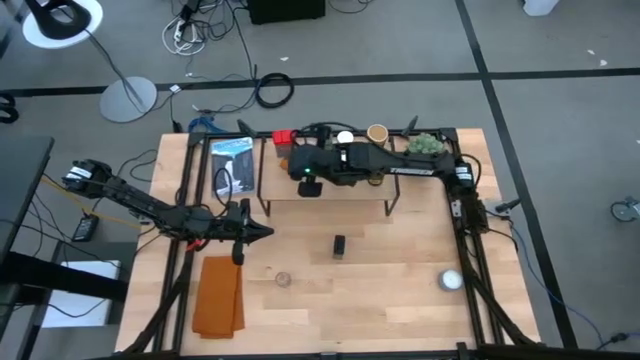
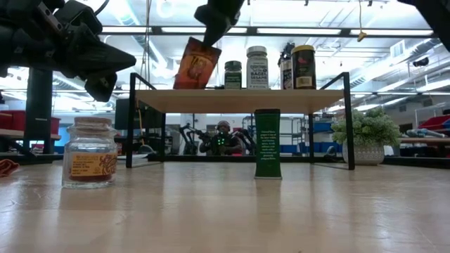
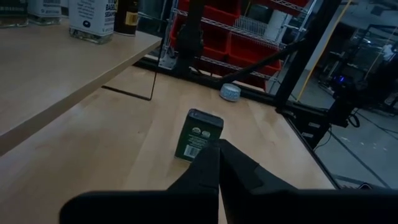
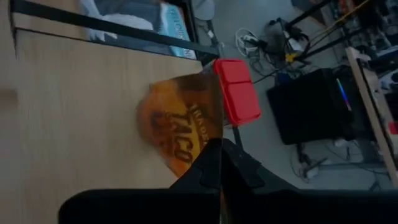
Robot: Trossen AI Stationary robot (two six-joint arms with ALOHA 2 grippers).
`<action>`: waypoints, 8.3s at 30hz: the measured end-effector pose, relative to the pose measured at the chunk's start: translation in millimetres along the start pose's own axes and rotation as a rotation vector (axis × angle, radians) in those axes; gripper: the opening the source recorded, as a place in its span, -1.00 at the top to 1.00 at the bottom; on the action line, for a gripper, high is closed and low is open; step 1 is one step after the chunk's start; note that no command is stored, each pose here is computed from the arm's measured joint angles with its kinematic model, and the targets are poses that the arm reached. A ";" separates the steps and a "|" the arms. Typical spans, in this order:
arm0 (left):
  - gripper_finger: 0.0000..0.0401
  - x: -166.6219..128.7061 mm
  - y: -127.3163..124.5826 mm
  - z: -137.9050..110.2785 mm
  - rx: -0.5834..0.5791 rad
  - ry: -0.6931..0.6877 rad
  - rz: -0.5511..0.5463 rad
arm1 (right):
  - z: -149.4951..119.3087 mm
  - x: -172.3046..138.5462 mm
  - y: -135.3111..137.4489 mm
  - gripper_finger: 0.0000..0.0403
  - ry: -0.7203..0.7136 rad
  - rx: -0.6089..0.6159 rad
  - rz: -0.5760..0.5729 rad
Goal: Shelf spices
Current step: Put the orange seasoning bag on the shelf, then put the black seasoning can on the shelf
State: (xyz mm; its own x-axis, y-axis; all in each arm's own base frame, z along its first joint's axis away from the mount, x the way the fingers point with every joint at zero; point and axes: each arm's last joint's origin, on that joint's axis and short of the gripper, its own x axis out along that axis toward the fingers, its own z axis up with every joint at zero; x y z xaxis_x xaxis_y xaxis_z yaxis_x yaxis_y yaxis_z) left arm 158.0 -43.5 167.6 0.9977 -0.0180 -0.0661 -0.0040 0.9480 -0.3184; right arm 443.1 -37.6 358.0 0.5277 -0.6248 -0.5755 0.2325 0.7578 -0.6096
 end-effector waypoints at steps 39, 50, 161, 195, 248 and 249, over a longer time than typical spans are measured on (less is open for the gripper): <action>0.97 0.0 0.1 -0.2 0.000 0.001 0.001 | -11.1 -27.5 -1.0 0.89 0.161 0.048 0.066; 0.97 0.0 0.1 -0.2 0.000 0.001 0.001 | -4.2 -26.4 -2.1 0.73 0.100 0.094 0.056; 0.97 0.0 0.1 -0.2 0.000 0.001 0.001 | -17.0 7.0 -32.4 0.93 0.062 0.181 0.285; 0.97 0.0 0.1 -0.2 0.001 0.001 0.001 | -15.3 -69.4 -39.2 0.13 -0.012 0.181 0.199; 0.97 0.0 0.1 -0.2 0.000 0.001 0.001 | -75.6 -123.8 161.1 0.21 -0.064 -0.746 0.496; 0.97 0.0 0.2 -0.2 0.000 0.002 0.001 | -75.6 -123.8 161.1 0.19 -0.077 -0.796 0.496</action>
State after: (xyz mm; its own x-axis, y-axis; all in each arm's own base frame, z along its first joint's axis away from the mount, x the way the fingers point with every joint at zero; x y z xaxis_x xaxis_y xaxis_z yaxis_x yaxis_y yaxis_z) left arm 158.0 -43.4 167.4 0.9975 -0.0175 -0.0679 -0.0049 0.9481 -0.3179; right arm 353.5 147.6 289.8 0.4761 -0.2291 -0.8490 -0.6452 0.5649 -0.5143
